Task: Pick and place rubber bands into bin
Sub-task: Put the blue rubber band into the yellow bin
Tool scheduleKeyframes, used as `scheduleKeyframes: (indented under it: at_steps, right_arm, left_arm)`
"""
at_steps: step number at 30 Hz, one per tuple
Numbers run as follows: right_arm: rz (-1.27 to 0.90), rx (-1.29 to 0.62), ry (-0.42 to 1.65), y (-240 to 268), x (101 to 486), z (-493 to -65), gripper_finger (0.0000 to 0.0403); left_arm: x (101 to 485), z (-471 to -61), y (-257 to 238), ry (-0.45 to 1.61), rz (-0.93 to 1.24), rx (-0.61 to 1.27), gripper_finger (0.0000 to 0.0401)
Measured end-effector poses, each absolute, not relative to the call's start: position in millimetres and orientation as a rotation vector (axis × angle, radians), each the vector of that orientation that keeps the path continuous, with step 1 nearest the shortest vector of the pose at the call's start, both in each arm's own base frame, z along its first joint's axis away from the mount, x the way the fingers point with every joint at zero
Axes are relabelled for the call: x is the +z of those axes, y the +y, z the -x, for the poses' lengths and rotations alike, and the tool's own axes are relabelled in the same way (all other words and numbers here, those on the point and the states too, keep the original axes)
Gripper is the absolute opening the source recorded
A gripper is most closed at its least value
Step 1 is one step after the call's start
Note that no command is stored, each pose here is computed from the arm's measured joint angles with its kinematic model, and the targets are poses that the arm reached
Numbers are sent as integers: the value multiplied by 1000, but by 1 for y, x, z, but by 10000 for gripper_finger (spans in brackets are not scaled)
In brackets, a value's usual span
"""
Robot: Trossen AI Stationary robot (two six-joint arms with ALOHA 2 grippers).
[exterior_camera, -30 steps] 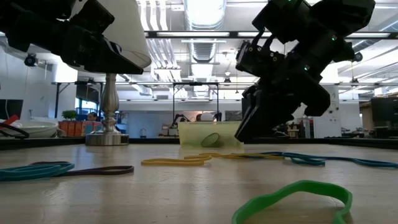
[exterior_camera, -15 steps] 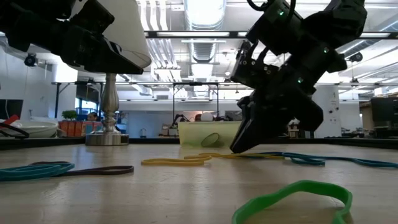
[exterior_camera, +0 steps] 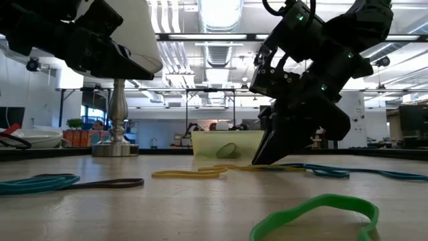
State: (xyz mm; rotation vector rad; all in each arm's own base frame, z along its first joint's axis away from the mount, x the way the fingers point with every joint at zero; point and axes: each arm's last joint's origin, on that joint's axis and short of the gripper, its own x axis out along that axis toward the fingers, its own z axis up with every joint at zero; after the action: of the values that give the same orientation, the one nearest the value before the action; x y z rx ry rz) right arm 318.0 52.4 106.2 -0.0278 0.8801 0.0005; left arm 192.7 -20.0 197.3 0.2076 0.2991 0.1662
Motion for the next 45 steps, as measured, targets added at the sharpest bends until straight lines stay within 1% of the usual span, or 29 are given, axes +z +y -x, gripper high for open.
scheduleKeyframes:
  at_steps: [8,11,14,17,26,34,45]
  right_arm:
    - [41,7,892,52,105,-317,65]
    - [49,11,901,52,105,-317,49]
    - [77,28,904,52,105,-316,20]
    - [85,34,904,52,105,-316,10]
    - [146,36,865,52,108,-318,8]
    - [230,-16,800,56,124,-322,8]
    - [361,-97,658,75,163,-314,8]
  left_arm:
    - [197,-193,-20,299,-207,167,105]
    - [197,-193,-20,299,-207,166,105]
    - [197,-193,-20,299,-207,166,105]
    - [197,-193,-20,299,-207,166,105]
    - [197,-193,-20,300,-207,166,105]
    - [197,-193,-20,303,-208,166,105]
    - [197,-193,-20,304,-209,166,105]
